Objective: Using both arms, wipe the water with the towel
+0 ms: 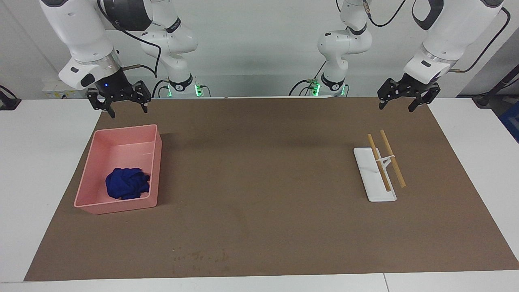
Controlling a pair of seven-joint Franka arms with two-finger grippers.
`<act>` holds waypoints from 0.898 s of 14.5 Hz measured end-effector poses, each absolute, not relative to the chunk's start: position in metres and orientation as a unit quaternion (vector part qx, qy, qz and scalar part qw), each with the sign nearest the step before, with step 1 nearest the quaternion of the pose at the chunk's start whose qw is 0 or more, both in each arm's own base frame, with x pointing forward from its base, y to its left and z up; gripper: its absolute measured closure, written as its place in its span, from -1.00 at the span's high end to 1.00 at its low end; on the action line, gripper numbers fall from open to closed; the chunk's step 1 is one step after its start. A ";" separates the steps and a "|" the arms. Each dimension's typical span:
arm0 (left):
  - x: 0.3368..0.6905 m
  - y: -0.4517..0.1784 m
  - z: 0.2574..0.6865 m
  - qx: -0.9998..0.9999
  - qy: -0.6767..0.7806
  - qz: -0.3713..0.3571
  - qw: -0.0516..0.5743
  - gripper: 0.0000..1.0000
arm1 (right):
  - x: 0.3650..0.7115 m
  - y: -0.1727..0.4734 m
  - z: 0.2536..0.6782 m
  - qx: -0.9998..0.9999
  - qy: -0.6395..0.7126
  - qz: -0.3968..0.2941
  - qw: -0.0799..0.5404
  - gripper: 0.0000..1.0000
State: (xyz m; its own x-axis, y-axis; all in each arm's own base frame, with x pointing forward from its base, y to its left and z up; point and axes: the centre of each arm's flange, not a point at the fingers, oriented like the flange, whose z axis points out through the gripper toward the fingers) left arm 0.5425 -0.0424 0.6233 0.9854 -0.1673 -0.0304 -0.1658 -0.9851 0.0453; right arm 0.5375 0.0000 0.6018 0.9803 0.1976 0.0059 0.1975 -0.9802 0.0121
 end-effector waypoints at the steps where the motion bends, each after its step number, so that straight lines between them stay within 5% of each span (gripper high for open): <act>1: 0.542 -0.042 0.623 0.996 -0.084 -0.017 0.021 1.00 | 0.539 0.000 0.600 0.995 0.099 0.008 0.006 1.00; 13: 0.542 -0.042 0.623 0.996 -0.084 -0.017 0.021 1.00 | 0.553 -0.005 0.601 0.995 0.094 0.028 0.011 1.00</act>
